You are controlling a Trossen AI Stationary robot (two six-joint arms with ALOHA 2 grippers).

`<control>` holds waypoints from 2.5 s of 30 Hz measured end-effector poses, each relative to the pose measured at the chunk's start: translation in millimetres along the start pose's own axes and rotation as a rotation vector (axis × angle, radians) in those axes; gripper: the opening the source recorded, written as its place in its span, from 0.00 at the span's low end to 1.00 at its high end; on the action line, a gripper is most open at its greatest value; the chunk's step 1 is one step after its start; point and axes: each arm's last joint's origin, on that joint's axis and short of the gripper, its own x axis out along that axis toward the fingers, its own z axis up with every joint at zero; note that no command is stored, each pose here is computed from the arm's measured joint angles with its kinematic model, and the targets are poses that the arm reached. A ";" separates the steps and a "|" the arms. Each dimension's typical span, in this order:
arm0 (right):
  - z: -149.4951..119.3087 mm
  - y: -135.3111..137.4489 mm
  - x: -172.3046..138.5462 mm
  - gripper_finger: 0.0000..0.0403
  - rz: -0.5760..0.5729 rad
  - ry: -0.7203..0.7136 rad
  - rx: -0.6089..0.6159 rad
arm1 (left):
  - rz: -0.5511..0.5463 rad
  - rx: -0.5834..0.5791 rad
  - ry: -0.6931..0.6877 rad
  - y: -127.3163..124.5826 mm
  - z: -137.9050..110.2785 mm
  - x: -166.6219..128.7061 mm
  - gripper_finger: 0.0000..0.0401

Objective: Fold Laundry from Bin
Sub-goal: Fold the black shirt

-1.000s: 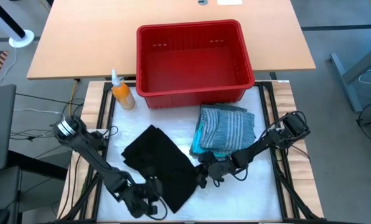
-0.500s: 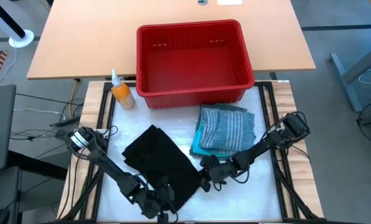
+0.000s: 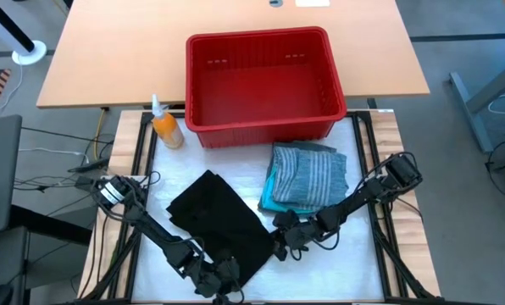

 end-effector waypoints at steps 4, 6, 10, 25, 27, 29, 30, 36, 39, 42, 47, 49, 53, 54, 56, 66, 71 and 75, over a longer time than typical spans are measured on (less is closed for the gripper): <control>0.0 0.0 0.0 0.05 0.000 0.000 0.000 | 0.065 0.067 -0.016 -0.8 4.8 -10.6 0.01; 0.0 0.0 0.0 0.05 0.000 0.000 0.000 | 0.118 0.114 -0.026 -1.3 10.4 -21.8 0.00; 0.0 -0.1 0.0 0.05 -0.001 0.000 0.000 | 0.174 0.234 -0.005 -0.9 15.9 -35.7 0.00; 1.9 -6.8 2.0 0.05 -0.030 0.037 -0.024 | 0.208 0.241 0.162 30.1 -15.4 11.1 0.00; 1.2 -8.9 2.1 0.06 -0.043 0.054 -0.029 | 0.215 0.234 0.170 29.2 -18.0 10.4 0.00; 0.6 -11.8 2.3 0.06 -0.067 0.070 -0.036 | 0.219 0.236 0.181 29.0 -20.0 9.9 0.00; 0.2 -13.2 2.3 0.06 -0.078 0.078 -0.041 | 0.218 0.235 0.186 29.3 -20.4 9.9 0.00; 2.4 -19.2 2.8 0.06 -0.118 0.106 -0.046 | 0.206 0.216 0.227 30.0 -23.2 9.4 0.00; 4.3 -21.1 3.6 0.06 -0.123 0.107 -0.056 | 0.206 0.210 0.236 28.9 -25.5 8.8 0.00; 7.2 -22.2 3.4 0.07 -0.109 0.114 -0.050 | 0.210 0.206 0.249 28.4 -27.3 7.4 0.00; 13.4 -20.5 1.7 0.07 -0.022 0.168 -0.050 | 0.223 0.210 0.304 27.7 -27.4 -1.4 0.00; 15.1 -18.9 -0.2 0.07 -0.009 0.167 -0.063 | 0.229 0.217 0.319 27.7 -26.5 -5.0 0.00; 18.0 -15.5 -0.9 0.10 0.006 0.158 -0.112 | 0.252 0.272 0.335 27.1 -23.8 -13.0 0.00; 19.0 -14.1 -0.9 0.12 0.011 0.155 -0.126 | 0.259 0.290 0.342 26.9 -22.4 -16.7 0.00; 20.4 -12.6 -1.0 0.17 0.011 0.155 -0.143 | 0.286 0.328 0.369 28.1 -19.6 -25.6 0.00; 46.8 2.0 -0.2 0.47 0.048 0.164 -0.143 | 0.277 0.408 0.401 25.2 6.2 -64.7 0.00; 65.2 19.1 -2.7 0.53 0.170 0.207 -0.130 | 0.235 0.411 0.270 13.8 31.7 -94.1 0.00; 69.4 39.2 -8.5 0.53 0.228 0.180 -0.128 | 0.191 0.392 0.179 9.7 55.3 -129.8 0.00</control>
